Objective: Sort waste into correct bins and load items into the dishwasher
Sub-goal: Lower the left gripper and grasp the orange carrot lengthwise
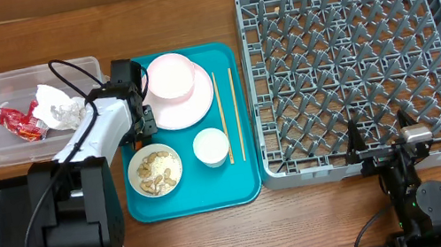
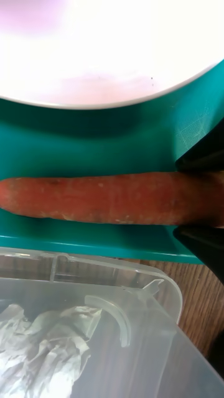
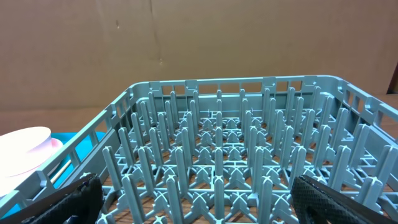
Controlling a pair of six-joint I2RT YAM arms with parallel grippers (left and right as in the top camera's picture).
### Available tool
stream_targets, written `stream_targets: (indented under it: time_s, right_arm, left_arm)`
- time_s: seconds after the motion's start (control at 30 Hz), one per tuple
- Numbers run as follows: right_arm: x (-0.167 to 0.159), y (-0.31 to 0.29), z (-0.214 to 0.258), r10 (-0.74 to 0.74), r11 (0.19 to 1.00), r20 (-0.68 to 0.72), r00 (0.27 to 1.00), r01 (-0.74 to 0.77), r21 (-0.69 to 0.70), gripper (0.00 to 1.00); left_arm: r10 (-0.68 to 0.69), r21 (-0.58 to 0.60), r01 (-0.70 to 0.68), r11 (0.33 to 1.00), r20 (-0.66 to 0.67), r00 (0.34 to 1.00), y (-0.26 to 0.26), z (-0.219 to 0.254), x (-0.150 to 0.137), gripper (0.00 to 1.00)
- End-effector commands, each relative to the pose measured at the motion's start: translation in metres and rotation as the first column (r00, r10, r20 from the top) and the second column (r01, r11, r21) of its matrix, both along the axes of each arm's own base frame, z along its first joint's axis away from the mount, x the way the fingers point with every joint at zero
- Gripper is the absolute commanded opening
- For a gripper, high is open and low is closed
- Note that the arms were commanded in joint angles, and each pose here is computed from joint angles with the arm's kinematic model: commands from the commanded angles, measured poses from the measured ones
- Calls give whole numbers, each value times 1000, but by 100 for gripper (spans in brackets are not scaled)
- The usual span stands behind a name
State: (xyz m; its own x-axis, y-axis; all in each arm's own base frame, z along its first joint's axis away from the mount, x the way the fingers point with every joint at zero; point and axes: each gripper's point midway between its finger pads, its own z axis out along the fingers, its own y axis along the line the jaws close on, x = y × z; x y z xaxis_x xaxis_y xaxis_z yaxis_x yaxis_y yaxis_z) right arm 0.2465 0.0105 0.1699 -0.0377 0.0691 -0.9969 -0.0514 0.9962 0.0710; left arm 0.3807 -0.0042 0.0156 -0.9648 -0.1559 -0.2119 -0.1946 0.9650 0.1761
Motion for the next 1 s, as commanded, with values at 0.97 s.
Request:
stream_targets:
  time_s: [0.97]
  right_arm:
    - [1, 0, -3, -1, 1000, -3, 1000, 1, -5, 100]
  left_arm:
    - [-23, -93, 16, 996, -73, 997, -15, 5, -13, 4]
